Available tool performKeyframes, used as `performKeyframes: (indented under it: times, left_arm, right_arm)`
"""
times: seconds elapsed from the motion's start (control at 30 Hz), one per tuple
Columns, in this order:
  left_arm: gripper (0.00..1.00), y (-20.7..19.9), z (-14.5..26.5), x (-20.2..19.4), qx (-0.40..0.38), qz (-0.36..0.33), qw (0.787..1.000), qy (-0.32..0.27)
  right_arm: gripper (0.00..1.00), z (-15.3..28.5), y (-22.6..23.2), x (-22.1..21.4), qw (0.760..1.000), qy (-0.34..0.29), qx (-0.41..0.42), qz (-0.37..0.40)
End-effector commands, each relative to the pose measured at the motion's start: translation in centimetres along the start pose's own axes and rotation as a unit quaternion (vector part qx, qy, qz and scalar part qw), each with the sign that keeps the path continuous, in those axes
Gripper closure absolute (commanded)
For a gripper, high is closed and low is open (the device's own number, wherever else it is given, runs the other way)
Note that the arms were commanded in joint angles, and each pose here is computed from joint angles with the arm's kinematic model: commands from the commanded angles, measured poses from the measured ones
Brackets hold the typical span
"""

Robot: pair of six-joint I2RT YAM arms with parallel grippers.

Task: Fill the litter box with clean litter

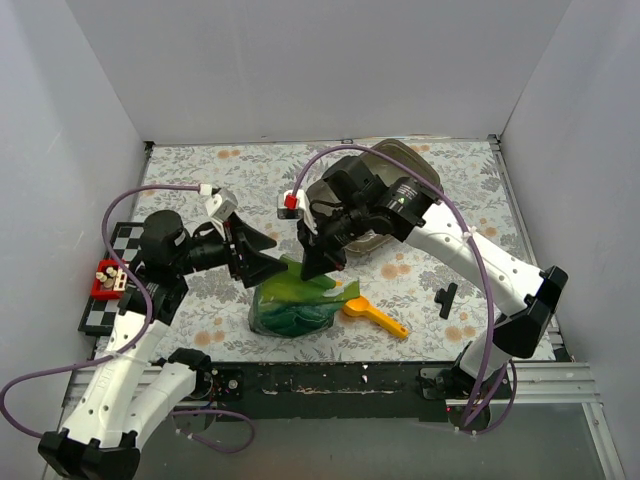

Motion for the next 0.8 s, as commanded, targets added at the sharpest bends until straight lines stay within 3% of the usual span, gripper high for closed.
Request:
performKeyframes:
  times: [0.0,0.33,0.6,0.67,0.77]
  left_arm:
    - [0.25,0.0,0.1,-2.1,-0.006,-0.002,1.000,0.017]
    - [0.25,-0.8,0.5,-5.0,-0.013,0.017,0.999,0.026]
    - [0.35,0.7,0.1,-5.4,0.028,0.012,0.999,0.029]
    - [0.46,1.3,-0.1,-5.5,0.040,0.011,0.999,0.031]
    - [0.77,2.1,-0.4,-5.6,0.058,0.010,0.998,0.035]
  right_arm:
    - [0.99,1.8,3.0,0.8,0.999,-0.023,0.025,0.008]
    - [0.99,1.1,1.4,3.1,0.999,-0.031,-0.008,0.004]
    - [0.99,0.6,1.0,5.4,0.999,-0.049,-0.016,0.007]
    - [0.99,0.1,0.8,5.5,0.999,-0.046,-0.018,0.003]
    - [0.99,0.0,0.9,6.0,0.998,-0.052,-0.023,0.005]
Point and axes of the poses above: each gripper's point midway between its finger pads, its own z axis back along the fingers, its own y axis along the line the jaws close on, x = y × z, the point moved 3 cm from there along z, back along the fingers, and after that the axes turned 2 degrees about z, right-handed, at the moved point
